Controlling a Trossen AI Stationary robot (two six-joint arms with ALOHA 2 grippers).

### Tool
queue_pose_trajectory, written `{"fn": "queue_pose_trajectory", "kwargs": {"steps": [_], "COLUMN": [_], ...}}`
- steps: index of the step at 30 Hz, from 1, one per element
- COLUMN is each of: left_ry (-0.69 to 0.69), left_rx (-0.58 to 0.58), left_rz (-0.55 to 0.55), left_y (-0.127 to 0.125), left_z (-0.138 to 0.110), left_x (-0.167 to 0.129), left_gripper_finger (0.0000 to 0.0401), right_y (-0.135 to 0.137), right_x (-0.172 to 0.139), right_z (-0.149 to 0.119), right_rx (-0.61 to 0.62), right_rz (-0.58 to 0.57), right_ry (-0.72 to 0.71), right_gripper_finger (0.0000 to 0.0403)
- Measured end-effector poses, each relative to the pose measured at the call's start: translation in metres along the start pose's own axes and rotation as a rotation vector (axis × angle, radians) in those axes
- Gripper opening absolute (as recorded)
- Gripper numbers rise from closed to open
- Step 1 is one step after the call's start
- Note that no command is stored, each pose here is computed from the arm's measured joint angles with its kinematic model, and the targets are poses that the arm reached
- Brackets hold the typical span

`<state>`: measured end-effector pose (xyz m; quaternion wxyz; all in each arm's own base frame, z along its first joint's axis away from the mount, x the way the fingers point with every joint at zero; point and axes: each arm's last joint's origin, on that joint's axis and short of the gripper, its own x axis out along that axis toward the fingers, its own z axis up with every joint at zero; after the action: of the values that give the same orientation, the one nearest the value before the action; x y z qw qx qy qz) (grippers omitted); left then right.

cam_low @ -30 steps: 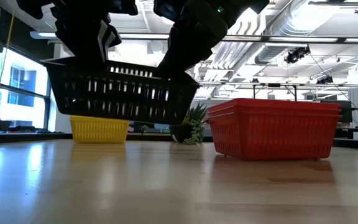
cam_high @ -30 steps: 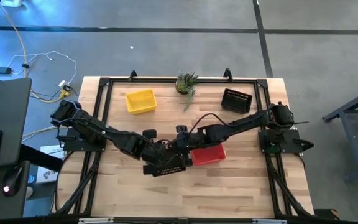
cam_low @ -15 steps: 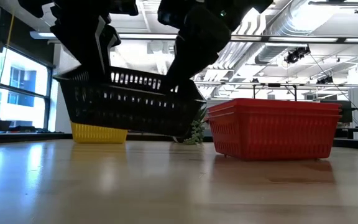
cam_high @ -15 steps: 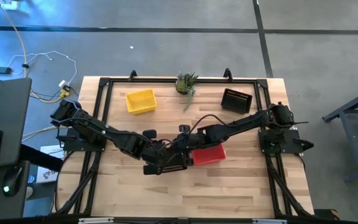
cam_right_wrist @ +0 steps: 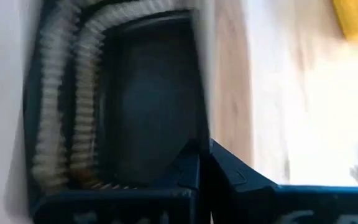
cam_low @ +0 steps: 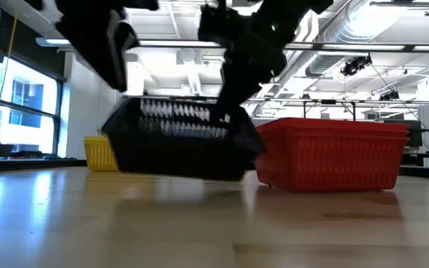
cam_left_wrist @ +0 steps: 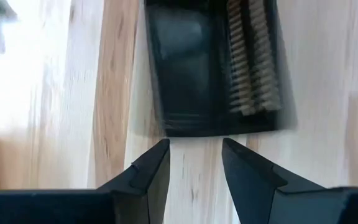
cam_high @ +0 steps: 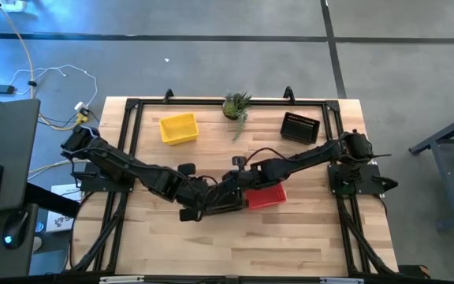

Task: Stack baskets by color
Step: Stack the bottom black bin on top of the top black bin on the table

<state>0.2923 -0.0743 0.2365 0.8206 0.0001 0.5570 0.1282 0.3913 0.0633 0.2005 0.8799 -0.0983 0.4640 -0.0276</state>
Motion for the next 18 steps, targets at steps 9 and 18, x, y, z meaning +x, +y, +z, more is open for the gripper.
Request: {"fn": "queue_pose_trajectory", "kwargs": {"steps": [9, 18], "left_ry": [0.082, 0.051], "left_rx": [0.002, -0.006], "left_rz": [0.030, 0.034], "left_y": [0.004, 0.009], "left_z": [-0.008, -0.009], "left_x": [-0.002, -0.012], "left_gripper_finger": [0.0131, 0.0131], "right_y": [-0.008, -0.016], "right_x": [-0.017, -0.049], "right_z": [-0.006, 0.000], "right_rx": [0.023, 0.045], "right_rz": [-0.140, -0.153], "right_ry": [0.070, 0.006], "right_gripper_finger": [0.0000, 0.0000]}}
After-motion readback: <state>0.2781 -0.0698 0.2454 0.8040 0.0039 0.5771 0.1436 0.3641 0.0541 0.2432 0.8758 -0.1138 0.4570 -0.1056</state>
